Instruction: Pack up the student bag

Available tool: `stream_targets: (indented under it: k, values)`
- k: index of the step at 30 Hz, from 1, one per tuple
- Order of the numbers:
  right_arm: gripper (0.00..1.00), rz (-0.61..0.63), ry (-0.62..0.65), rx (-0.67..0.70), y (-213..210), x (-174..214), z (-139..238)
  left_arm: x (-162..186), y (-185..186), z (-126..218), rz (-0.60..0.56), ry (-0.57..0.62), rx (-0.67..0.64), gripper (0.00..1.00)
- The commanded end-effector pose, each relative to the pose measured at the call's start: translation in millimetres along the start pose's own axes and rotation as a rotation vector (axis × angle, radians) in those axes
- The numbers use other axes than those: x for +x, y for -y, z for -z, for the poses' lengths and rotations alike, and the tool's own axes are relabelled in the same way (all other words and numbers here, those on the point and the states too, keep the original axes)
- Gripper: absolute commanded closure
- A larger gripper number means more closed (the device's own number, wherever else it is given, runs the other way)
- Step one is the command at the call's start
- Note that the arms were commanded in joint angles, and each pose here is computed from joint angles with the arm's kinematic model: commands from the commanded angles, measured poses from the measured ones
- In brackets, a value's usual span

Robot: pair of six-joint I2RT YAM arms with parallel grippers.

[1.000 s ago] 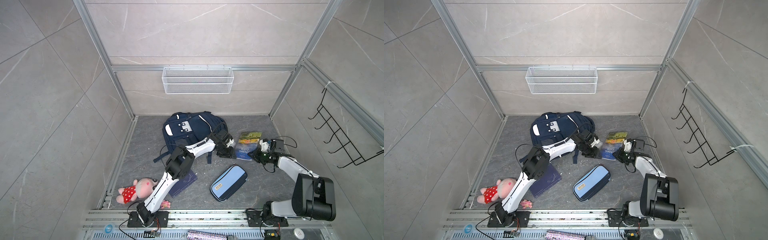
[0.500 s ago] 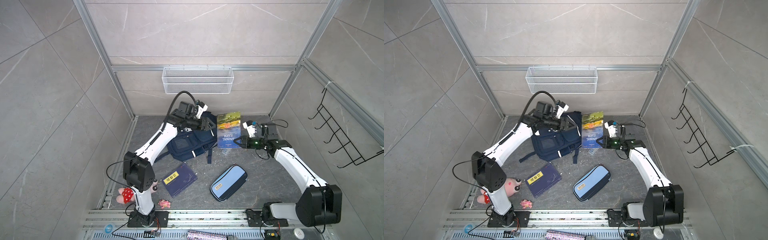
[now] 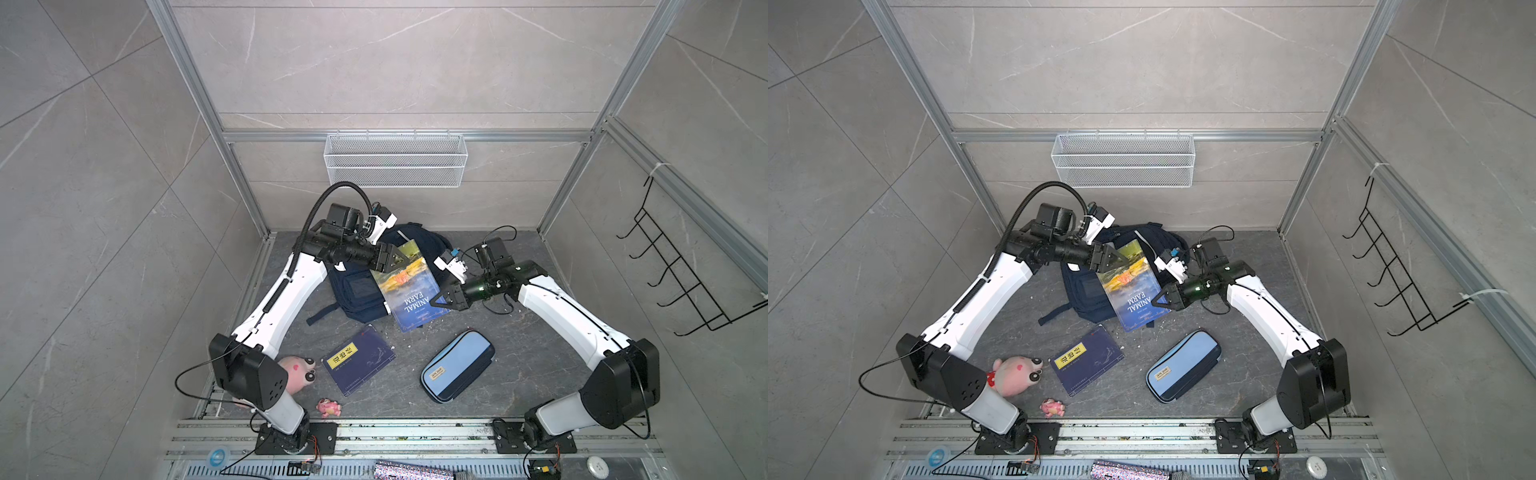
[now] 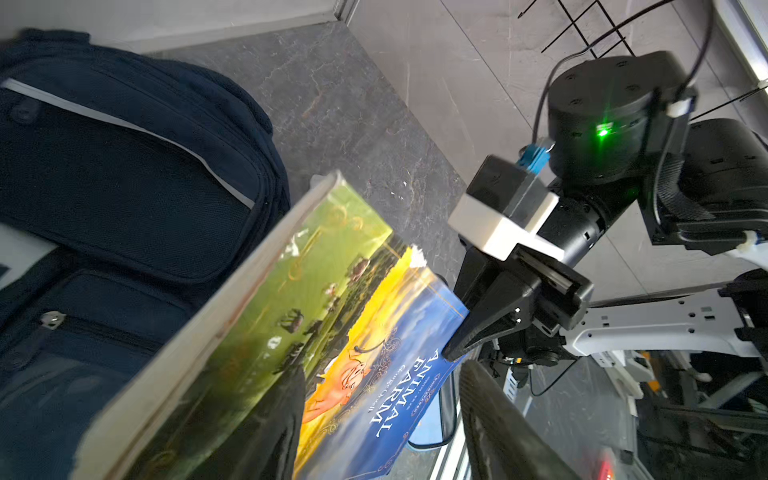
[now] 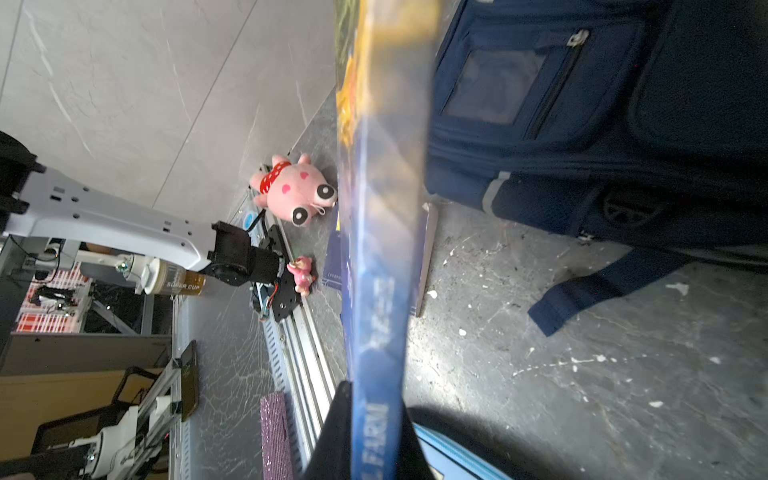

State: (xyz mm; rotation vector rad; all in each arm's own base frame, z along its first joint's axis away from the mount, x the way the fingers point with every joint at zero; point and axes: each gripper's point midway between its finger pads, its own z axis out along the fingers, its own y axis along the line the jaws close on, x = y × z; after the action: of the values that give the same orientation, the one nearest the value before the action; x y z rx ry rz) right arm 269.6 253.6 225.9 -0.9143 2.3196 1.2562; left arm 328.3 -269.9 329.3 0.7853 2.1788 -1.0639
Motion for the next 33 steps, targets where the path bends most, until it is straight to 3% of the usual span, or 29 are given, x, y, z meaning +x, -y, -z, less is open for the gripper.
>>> stream_targets:
  k: [1, 9, 21, 28, 33]
  values:
    - [1.0, 0.063, -0.021, -0.032, -10, 8, 1, 2, 2, 25, -0.087, 0.011, -0.048, 0.38]
    - [1.0, 0.133, -0.101, -0.057, -30, 14, -11, 27, -9, 6, -0.081, -0.124, 0.025, 0.35]
    - [1.0, 0.169, -0.114, -0.095, -49, 9, -11, 54, 9, -14, 0.038, -0.171, 0.276, 0.32]
    - [1.0, 0.183, -0.103, -0.106, -55, 1, -7, 64, 15, -11, 0.065, -0.172, 0.308, 0.32]
    - [1.0, 0.197, -0.103, -0.1, -56, -2, -6, 70, 16, -10, 0.078, -0.178, 0.311, 0.41]
